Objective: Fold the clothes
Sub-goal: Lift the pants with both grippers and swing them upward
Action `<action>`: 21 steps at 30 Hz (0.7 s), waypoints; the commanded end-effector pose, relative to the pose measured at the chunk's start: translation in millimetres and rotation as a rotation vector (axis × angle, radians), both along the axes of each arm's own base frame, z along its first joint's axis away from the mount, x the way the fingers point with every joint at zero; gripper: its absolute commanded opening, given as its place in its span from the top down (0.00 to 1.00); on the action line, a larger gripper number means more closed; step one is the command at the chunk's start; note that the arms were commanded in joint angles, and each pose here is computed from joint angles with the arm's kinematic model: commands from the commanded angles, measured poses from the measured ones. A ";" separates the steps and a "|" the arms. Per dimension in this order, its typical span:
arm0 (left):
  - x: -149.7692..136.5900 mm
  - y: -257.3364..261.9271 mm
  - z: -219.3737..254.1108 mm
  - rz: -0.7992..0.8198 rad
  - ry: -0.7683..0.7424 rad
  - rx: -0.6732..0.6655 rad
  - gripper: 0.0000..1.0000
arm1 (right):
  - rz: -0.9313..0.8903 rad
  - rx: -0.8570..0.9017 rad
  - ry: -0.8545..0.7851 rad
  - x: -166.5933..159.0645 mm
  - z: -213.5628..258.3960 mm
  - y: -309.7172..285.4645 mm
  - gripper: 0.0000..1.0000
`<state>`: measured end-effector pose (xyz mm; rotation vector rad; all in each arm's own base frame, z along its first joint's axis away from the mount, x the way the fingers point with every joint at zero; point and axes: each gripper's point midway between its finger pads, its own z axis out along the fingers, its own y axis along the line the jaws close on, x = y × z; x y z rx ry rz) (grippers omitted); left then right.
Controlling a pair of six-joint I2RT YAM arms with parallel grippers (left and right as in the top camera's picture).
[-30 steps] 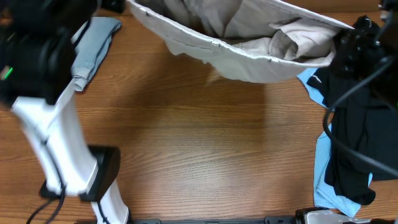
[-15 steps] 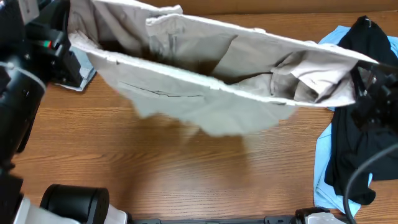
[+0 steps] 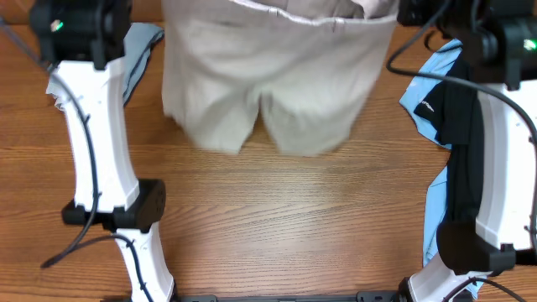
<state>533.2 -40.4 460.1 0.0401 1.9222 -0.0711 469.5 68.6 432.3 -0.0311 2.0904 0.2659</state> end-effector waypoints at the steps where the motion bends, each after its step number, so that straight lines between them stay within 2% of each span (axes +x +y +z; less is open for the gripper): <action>1: -22.3 23.4 54.4 0.080 -0.143 -0.060 0.96 | -0.099 -0.014 -0.184 -20.3 63.3 -29.8 0.96; 4: -34.2 23.3 63.6 0.076 -0.154 -0.060 0.96 | -0.092 -0.006 -0.213 -25.3 73.5 -28.8 0.96; 7: -45.3 24.0 45.7 0.079 -0.066 -0.052 0.96 | -0.079 -0.007 -0.155 -23.9 57.0 -26.3 0.96; 15: -55.6 23.9 -87.6 0.096 0.429 -0.022 0.96 | -0.089 -0.025 0.292 -10.2 -84.4 -24.3 0.96; 19: -66.7 24.4 -157.7 0.115 0.696 -0.012 0.96 | -0.089 -0.010 0.481 -20.6 -149.6 -20.7 0.96; 21: -67.6 22.2 -180.9 0.105 0.776 -0.012 0.96 | -0.086 -0.003 0.567 -30.4 -176.2 -18.9 0.96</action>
